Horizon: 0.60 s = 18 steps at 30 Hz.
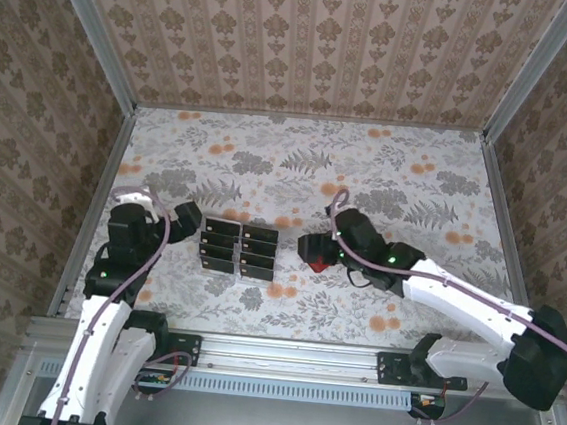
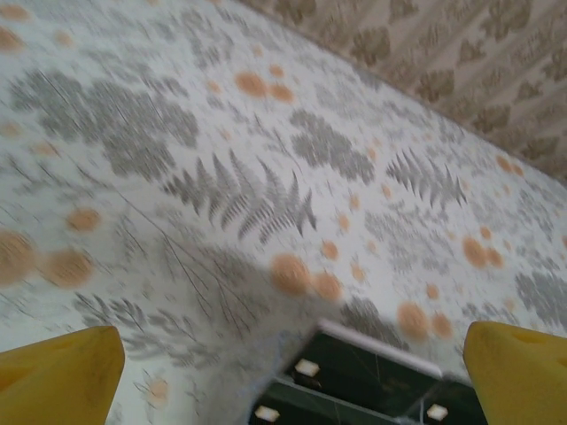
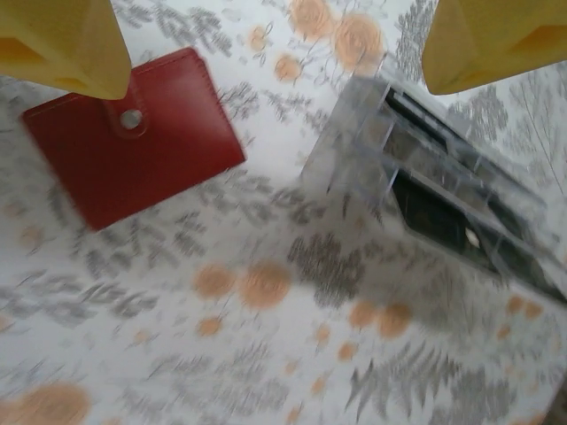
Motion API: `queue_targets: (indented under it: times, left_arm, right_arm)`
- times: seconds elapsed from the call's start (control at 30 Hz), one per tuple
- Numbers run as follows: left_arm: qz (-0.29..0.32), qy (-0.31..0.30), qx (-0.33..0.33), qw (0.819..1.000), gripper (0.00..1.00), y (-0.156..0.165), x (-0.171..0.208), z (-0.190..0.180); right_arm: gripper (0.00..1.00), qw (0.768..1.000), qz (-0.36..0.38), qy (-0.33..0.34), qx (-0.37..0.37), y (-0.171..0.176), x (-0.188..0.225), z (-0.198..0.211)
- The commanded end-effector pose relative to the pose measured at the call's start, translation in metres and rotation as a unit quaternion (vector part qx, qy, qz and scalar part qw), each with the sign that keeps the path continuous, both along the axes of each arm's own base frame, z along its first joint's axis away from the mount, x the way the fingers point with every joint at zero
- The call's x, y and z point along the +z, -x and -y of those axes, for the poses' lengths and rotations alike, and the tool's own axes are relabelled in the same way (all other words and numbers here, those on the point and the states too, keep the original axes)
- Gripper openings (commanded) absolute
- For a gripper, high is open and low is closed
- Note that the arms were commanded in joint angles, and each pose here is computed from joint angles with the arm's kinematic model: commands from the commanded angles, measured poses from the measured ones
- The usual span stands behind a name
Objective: Put the credit cards into the card holder
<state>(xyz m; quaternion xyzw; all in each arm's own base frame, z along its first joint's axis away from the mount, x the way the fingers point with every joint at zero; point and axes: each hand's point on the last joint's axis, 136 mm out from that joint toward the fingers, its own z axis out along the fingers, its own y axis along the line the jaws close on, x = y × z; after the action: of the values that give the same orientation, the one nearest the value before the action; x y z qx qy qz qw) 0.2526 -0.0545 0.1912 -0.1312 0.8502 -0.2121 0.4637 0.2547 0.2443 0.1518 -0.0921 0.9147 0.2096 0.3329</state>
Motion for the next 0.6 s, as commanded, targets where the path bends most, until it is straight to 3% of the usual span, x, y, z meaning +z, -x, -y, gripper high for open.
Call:
queue_targets:
  times: [0.0, 0.57]
  left_arm:
    - [-0.03, 0.037, -0.025, 0.999, 1.0, 0.005, -0.019, 0.02]
    - [-0.02, 0.068, -0.025, 0.997, 1.0, -0.008, -0.035, 0.038]
  right_arm:
    - [0.87, 0.999, -0.011, 0.035, -0.014, 0.003, -0.015, -0.005]
    - [0.87, 0.998, -0.029, 0.042, 0.038, -0.002, -0.046, -0.064]
